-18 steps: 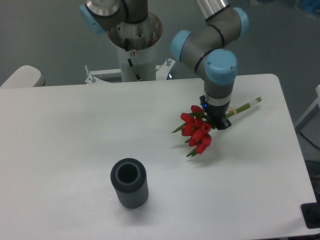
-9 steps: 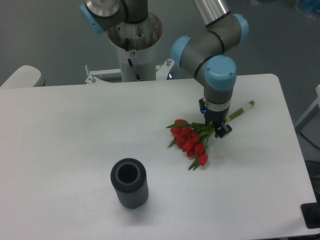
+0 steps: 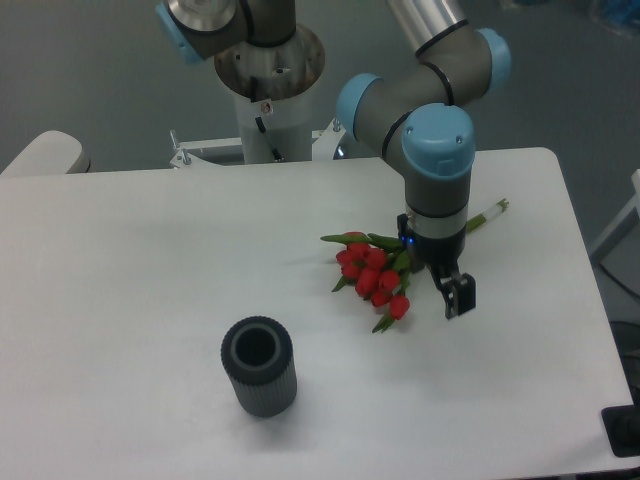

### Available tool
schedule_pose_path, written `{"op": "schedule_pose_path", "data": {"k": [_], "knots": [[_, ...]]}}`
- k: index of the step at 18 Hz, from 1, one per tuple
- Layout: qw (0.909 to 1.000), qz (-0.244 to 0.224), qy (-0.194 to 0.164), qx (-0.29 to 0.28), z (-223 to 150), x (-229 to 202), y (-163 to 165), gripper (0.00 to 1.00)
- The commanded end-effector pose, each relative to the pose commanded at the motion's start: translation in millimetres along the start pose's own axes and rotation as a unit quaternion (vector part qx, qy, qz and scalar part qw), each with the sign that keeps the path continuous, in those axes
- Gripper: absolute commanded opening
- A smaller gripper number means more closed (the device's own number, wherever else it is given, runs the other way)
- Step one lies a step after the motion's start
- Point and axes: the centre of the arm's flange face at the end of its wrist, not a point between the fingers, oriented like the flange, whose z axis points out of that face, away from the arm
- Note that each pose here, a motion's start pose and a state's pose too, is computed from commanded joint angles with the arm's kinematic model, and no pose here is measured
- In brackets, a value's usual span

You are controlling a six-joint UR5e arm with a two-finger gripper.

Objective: Place the flowers on the table
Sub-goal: 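Raise the open gripper up and away from the tulips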

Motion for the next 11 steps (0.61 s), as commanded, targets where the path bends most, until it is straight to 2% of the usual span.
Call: {"op": "schedule_pose_path", "data": {"k": [3, 6, 8, 11], "knots": [[0.9996, -0.02, -0.02, 0.008, -10, -17, -20, 0.99], [0.9964, -0.066, -0.039, 0.035, -29, -32, -25, 0.99], [0.9946, -0.082, -0.047, 0.042, -40, -40, -22, 0.99], [0.992, -0.109, -0.023, 0.06, -63, -58, -10, 0.99]]}}
